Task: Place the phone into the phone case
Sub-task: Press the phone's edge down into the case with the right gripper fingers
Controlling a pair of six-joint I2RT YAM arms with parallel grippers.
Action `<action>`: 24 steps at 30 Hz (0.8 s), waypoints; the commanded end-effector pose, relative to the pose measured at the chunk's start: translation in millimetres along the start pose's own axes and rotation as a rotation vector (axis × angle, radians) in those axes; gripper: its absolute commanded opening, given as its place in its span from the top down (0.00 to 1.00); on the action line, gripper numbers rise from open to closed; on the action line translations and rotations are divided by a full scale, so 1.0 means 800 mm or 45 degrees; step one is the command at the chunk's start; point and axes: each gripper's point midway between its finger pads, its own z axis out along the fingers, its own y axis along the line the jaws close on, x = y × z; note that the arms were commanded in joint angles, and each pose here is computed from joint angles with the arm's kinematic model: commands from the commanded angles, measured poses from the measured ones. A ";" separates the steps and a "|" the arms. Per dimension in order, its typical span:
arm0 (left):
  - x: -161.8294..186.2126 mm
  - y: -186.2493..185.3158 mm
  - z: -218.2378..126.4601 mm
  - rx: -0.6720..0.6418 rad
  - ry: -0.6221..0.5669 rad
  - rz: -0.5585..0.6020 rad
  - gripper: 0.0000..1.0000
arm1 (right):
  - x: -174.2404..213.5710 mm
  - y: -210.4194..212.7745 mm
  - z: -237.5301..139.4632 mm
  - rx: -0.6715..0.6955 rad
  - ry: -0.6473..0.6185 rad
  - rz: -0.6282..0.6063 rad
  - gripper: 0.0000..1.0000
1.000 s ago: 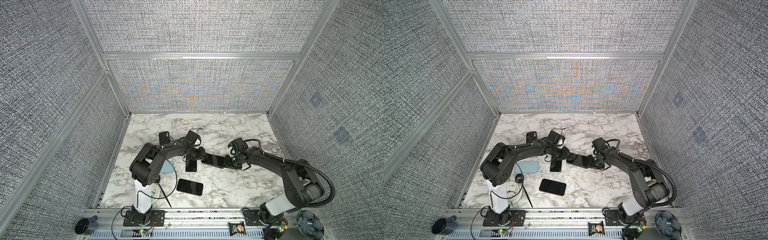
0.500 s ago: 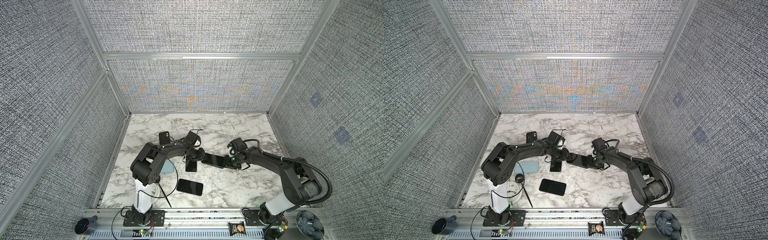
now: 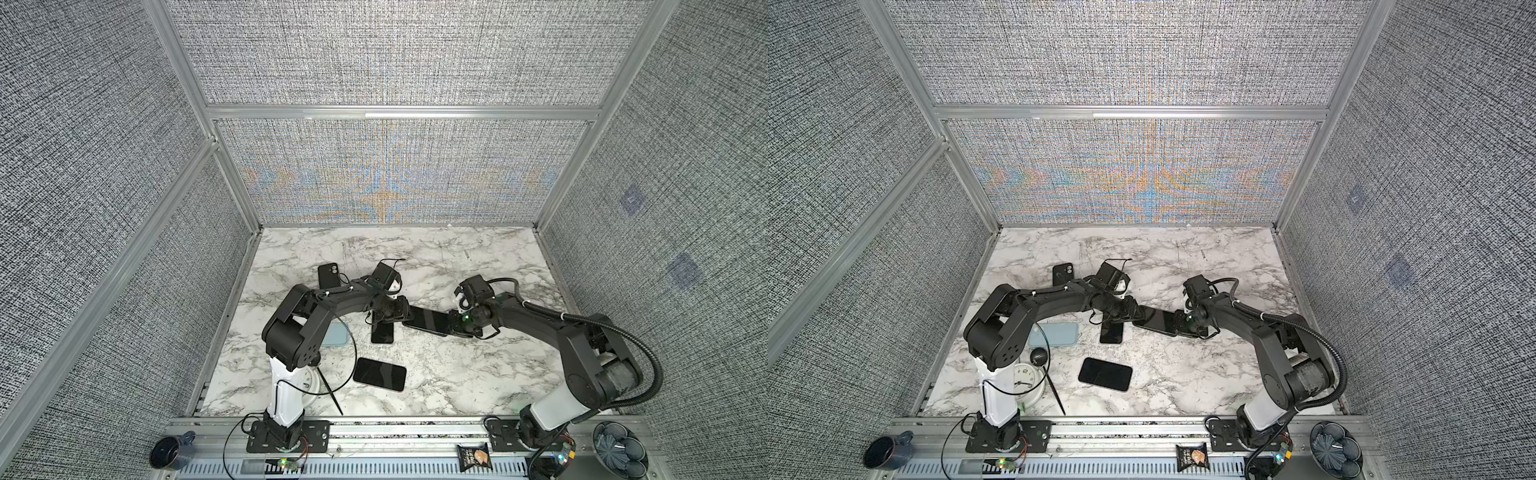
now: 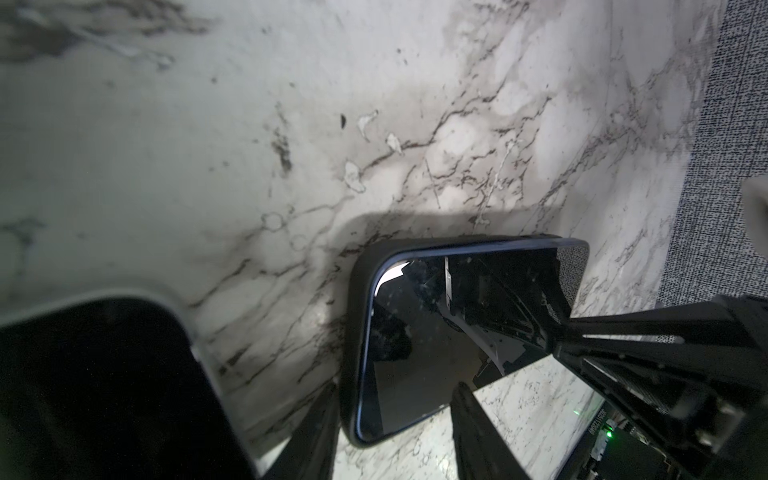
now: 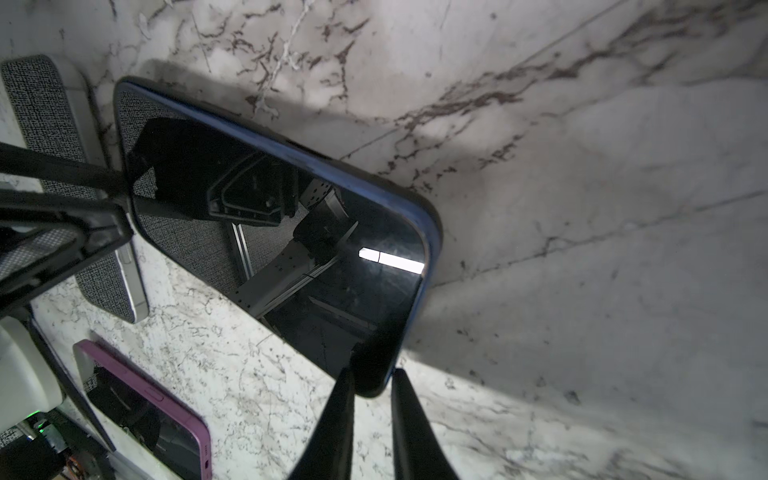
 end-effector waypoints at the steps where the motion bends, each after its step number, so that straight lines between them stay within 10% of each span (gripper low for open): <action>1: 0.000 -0.005 0.001 0.032 0.005 0.017 0.55 | -0.005 0.010 -0.001 -0.044 -0.012 -0.009 0.80; 24: 0.003 -0.006 0.004 0.057 0.005 0.001 0.56 | -0.006 0.021 0.006 -0.077 -0.008 -0.008 0.83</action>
